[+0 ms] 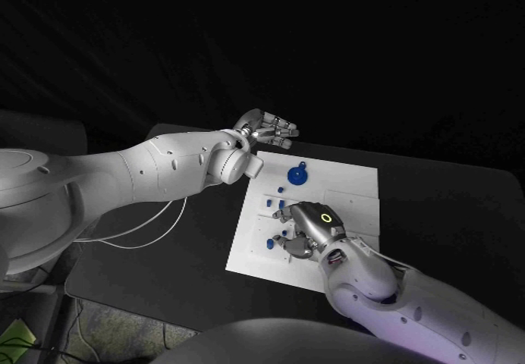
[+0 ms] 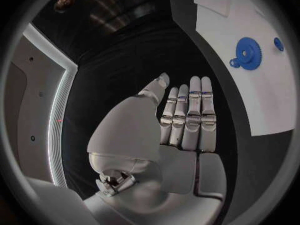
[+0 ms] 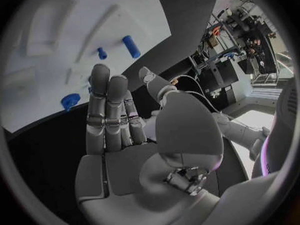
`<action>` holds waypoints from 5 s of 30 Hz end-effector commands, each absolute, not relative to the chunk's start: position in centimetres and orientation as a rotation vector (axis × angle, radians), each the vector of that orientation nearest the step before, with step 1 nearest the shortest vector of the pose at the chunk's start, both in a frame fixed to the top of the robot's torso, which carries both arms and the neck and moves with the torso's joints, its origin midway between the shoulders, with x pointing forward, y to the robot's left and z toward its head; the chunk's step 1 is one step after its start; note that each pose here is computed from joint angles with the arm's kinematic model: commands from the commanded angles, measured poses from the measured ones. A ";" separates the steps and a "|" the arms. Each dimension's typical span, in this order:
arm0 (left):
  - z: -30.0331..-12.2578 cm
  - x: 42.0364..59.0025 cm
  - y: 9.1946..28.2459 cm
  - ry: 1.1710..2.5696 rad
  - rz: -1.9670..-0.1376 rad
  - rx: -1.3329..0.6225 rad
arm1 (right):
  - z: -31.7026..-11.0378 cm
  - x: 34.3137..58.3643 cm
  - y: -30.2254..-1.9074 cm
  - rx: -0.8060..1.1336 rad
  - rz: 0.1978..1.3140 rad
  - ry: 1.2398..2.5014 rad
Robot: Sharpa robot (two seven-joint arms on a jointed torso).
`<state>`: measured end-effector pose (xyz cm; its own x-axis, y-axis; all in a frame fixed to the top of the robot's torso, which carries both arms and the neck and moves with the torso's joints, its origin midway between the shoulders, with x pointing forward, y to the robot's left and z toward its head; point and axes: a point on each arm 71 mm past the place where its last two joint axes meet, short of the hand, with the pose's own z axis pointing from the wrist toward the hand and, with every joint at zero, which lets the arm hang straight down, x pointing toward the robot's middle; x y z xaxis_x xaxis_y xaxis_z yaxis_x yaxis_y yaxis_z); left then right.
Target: Assemble the parts on the task board
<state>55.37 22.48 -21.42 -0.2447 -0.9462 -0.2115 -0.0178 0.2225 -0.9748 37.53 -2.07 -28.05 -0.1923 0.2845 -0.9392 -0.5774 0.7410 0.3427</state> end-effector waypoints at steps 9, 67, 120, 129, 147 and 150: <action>-21.6 55.4 23.7 1.495 -1.183 -0.952 | -23.9 41.2 -10.0 0.081 0.881 1.689; -23.4 53.4 23.6 1.552 -1.298 -0.939 | -31.6 42.2 -18.4 0.283 0.279 2.394; -23.7 53.5 22.6 1.595 -1.312 -0.945 | -35.6 42.6 -14.1 0.224 0.247 2.415; -23.7 53.5 22.8 1.597 -1.308 -0.946 | -35.3 42.6 -14.7 0.333 0.282 2.396; -23.7 53.5 23.1 1.600 -1.300 -0.946 | -30.8 42.9 -15.0 0.498 0.431 2.356; -23.7 53.5 23.1 1.600 -1.300 -0.946 | -30.3 42.9 -14.6 0.505 0.452 2.360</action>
<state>53.52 23.28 -23.80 -0.3419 -0.9268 -0.1552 -0.0466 0.1817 -0.9823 43.12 -14.84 -30.28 -0.6883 0.4356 -0.5801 0.1992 0.8824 0.4263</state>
